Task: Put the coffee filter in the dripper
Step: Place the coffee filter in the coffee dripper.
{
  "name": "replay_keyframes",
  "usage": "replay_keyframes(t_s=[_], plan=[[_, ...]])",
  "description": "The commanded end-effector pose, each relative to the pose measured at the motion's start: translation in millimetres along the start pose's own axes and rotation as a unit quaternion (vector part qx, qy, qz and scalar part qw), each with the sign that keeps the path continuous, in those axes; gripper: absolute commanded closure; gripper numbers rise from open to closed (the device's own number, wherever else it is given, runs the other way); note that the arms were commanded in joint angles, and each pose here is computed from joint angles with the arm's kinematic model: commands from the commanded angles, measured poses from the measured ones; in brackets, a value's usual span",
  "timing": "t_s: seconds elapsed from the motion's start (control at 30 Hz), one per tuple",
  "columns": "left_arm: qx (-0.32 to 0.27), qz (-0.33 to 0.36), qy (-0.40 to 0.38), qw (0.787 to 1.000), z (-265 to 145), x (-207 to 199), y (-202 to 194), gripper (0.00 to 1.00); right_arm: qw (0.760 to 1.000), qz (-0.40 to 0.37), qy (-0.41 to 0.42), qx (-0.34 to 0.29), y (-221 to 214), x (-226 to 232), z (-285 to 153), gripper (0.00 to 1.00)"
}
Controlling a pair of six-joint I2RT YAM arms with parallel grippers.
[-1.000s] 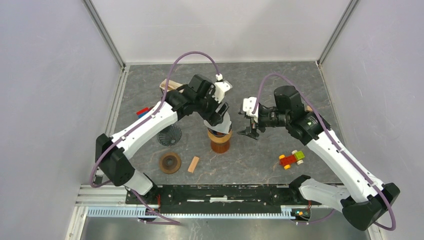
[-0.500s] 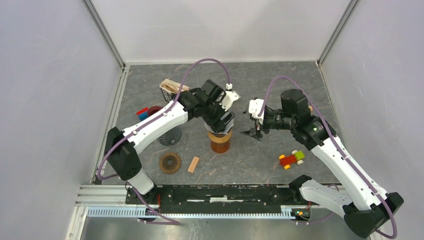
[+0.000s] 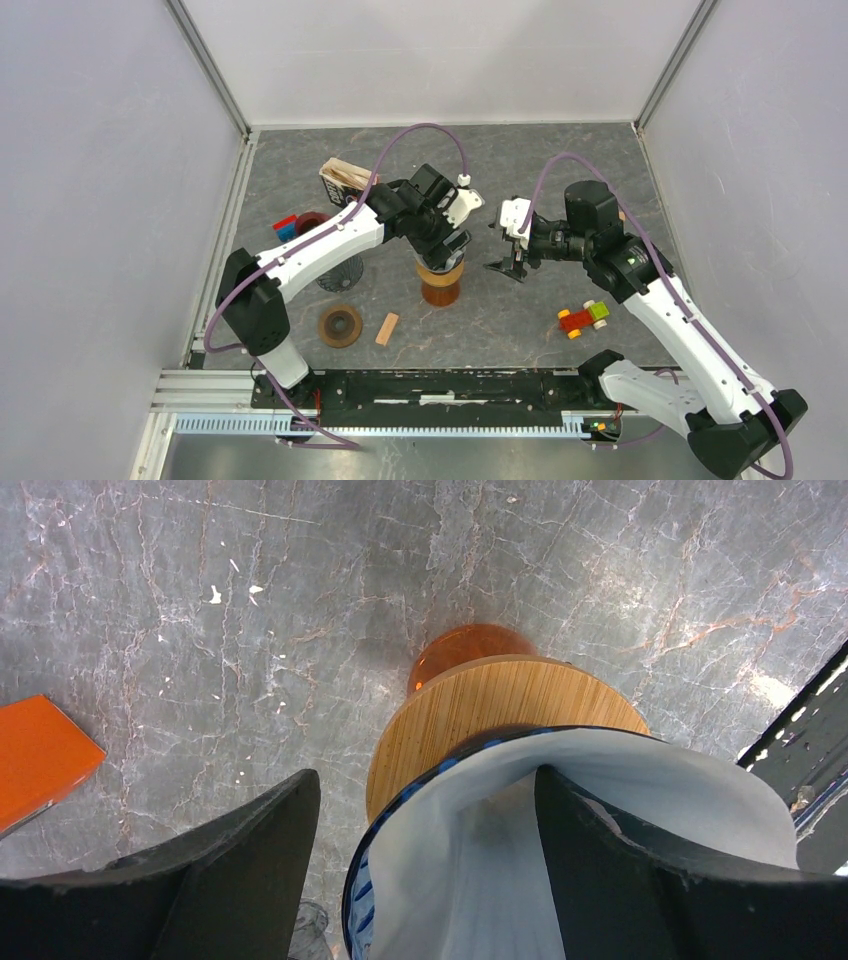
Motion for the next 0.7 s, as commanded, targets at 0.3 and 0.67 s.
replay_keyframes(t_s=[0.3, 0.67], plan=[[-0.040, 0.041, 0.012, 0.998, -23.8, 2.5, 16.8, 0.11, 1.000, -0.001, 0.001, -0.014, 4.6, -1.9, 1.3, 0.21], [-0.077, 0.048, 0.018, 0.996, -47.1, 1.9, 28.7, 0.07, 1.000, -0.001, 0.004, -0.012, 2.2, -1.0, 2.2, 0.21]])
Point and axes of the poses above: each gripper's point midway between its finger pads, its own z axis out along the fingers, its own x axis along the line the jaws close on, y = z × x, the point moved 4 cm from there along -z, back along the fingers, and after that the axes turned 4 degrees about z, right-handed, at the moved point
